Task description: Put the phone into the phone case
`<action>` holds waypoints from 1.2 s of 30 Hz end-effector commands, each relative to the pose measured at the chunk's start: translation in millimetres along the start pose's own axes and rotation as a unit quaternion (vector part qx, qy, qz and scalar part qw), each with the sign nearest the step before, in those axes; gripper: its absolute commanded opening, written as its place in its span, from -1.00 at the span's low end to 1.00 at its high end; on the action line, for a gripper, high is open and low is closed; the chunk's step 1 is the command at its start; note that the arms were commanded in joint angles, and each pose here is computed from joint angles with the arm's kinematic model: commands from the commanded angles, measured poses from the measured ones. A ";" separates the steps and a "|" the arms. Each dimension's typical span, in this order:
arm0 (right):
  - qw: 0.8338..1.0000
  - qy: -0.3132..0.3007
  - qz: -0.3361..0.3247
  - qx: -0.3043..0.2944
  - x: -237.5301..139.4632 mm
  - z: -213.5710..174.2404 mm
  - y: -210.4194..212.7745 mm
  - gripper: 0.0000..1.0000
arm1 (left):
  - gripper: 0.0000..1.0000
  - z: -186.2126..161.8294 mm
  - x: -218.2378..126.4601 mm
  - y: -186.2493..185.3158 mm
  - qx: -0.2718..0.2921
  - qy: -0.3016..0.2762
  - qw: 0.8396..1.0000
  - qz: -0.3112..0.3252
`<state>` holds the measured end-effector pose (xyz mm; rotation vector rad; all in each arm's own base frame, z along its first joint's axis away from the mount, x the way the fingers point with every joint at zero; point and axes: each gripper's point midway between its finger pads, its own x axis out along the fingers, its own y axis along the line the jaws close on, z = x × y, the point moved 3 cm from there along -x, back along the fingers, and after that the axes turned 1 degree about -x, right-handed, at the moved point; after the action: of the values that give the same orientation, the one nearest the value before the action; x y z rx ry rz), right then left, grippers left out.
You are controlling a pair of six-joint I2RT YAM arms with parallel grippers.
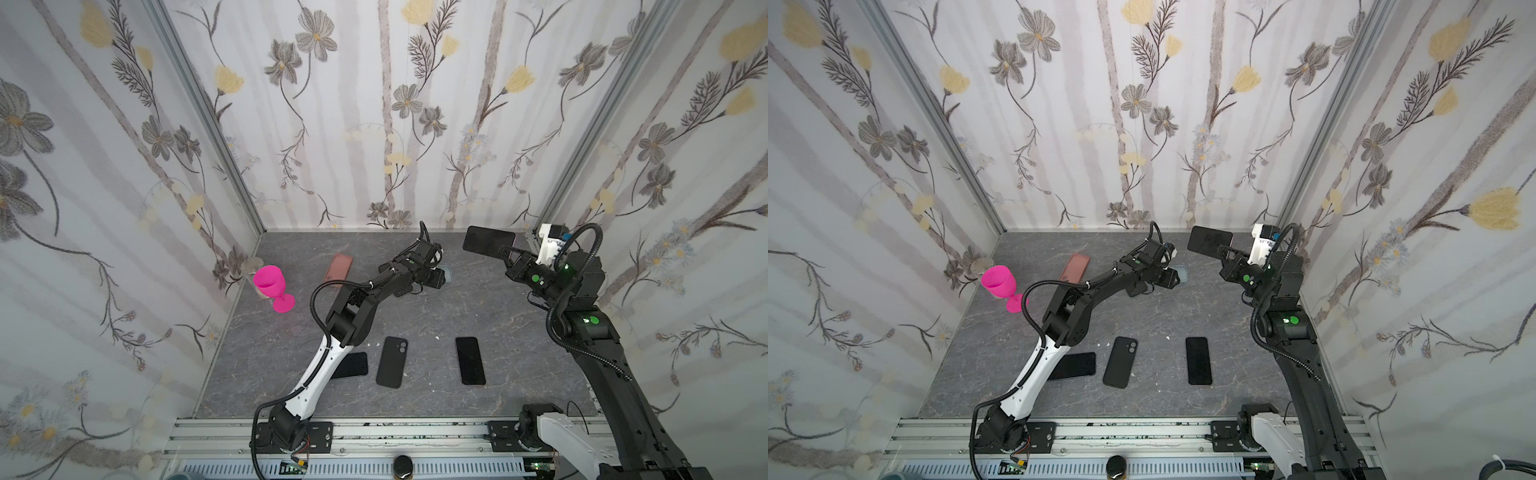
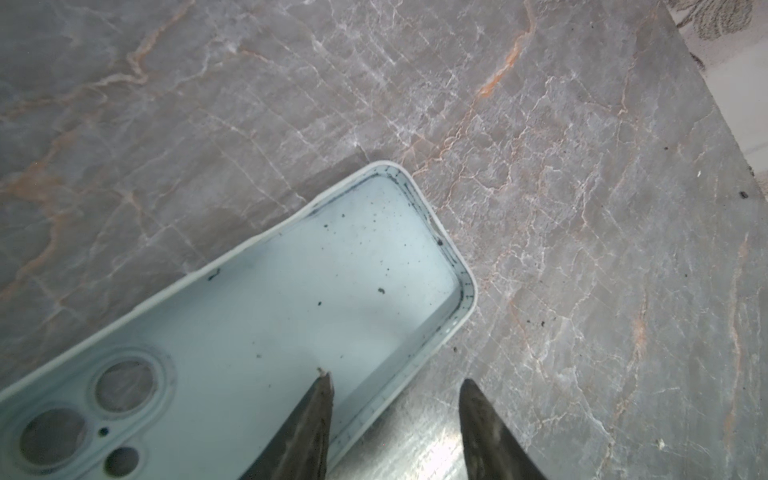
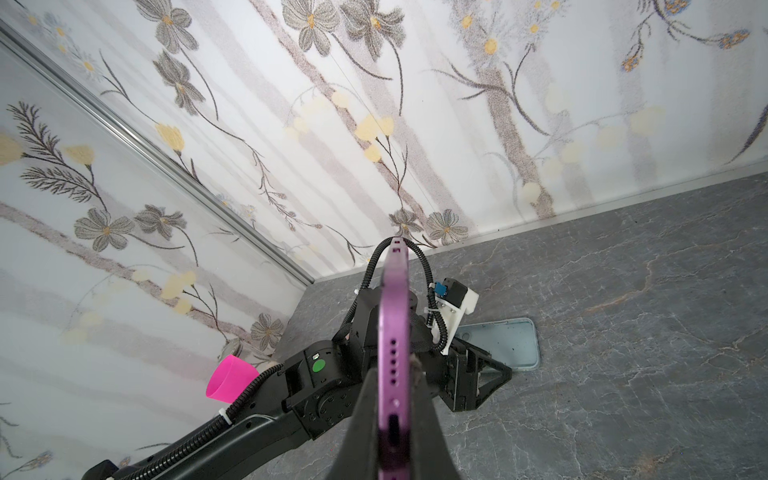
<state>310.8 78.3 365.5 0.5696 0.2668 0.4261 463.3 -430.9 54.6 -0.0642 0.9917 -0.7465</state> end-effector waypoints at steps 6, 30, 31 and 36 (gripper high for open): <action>0.999 -0.024 0.037 -0.004 0.1 11.0 12.9 -1.00 | -0.12 -68.9 -11.1 -17.7 0.036 0.101 0.994 -0.036; 0.997 0.070 0.009 0.027 -3.0 -37.7 -8.3 -1.00 | -0.07 -110.1 -95.9 -73.0 0.033 0.056 0.995 -0.075; 0.997 0.072 0.007 0.024 -3.6 -38.0 -8.5 -1.00 | -0.06 -106.2 -101.4 -73.3 0.033 0.048 0.995 -0.075; 0.994 0.108 -0.010 0.004 1.0 -47.5 -16.7 -1.00 | -0.06 -104.9 -136.9 -68.3 0.004 0.018 0.997 -0.075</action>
<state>298.0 85.9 317.0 0.5835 0.4740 0.4436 301.7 -384.3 117.7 -0.0766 1.0216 -0.9375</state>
